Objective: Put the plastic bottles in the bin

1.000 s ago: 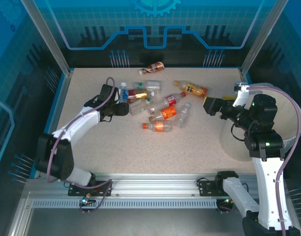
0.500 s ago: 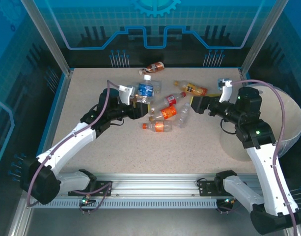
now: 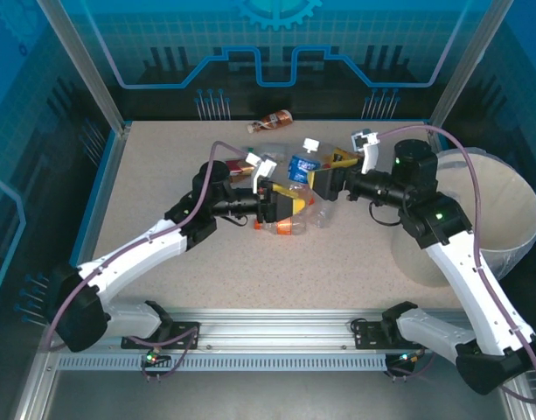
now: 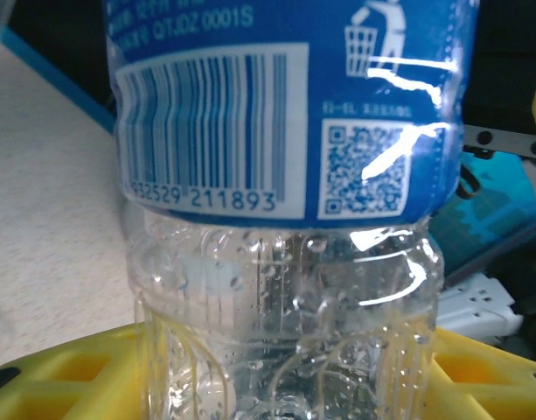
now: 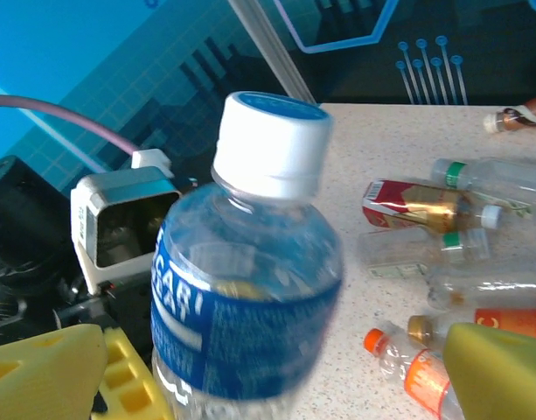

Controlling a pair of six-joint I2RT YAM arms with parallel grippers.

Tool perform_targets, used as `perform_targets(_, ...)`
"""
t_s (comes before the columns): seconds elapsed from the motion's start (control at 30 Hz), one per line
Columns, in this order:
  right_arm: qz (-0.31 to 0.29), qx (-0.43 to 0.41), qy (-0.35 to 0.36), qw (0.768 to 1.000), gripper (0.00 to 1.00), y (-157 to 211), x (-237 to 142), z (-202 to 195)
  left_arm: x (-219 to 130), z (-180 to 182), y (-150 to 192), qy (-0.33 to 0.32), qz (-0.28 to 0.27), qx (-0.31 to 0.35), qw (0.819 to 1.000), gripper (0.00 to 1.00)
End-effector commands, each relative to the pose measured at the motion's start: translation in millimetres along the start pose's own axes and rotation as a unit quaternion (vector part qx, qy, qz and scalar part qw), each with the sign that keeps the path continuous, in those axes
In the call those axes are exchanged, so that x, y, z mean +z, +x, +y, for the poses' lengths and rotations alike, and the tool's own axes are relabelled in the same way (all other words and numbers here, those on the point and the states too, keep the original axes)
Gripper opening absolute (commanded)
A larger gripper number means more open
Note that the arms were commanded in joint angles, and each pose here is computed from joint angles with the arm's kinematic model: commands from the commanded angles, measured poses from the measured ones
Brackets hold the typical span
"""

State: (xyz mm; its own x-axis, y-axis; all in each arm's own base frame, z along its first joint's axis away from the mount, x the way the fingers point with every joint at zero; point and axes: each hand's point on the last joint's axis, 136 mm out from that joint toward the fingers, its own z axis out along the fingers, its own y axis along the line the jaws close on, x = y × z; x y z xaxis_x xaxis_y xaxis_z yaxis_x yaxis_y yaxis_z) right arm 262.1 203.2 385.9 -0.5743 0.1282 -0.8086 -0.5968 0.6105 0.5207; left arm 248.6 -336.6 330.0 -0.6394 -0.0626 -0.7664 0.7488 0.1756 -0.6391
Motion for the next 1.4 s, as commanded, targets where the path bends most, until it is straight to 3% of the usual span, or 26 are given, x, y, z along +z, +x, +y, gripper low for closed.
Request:
perform_targets(0.0,-0.003,-0.014,-0.049,0.999,1.0,-11.2,6.3,27.8,7.1,-38.3,-17.3,0.081,-0.01,0.028,0.996,0.46)
perform_targets(0.13,0.005,-0.032,-0.081,0.996,0.99,-9.0,13.8,45.8,12.1,-40.7,-16.6,0.087,-0.009,0.029,0.996,0.46)
perform_targets(0.7,0.019,-0.025,-0.047,0.998,0.58,-2.2,16.7,35.0,17.6,-26.0,-17.6,0.057,-0.02,0.021,0.998,0.47)
perform_targets(0.97,0.017,-0.03,-0.009,0.999,0.48,1.6,20.5,18.0,20.9,-17.6,-16.4,0.042,-0.018,0.012,0.999,0.48)
perform_targets(1.13,0.02,-0.03,0.003,0.999,0.45,1.0,22.3,13.4,23.9,-0.7,-14.6,0.001,-0.013,-0.008,1.0,0.68)
perform_targets(1.37,-0.003,-0.027,0.062,0.998,0.4,-7.3,13.8,-6.8,20.1,16.8,-10.6,-0.051,-0.013,-0.007,0.999,0.87)
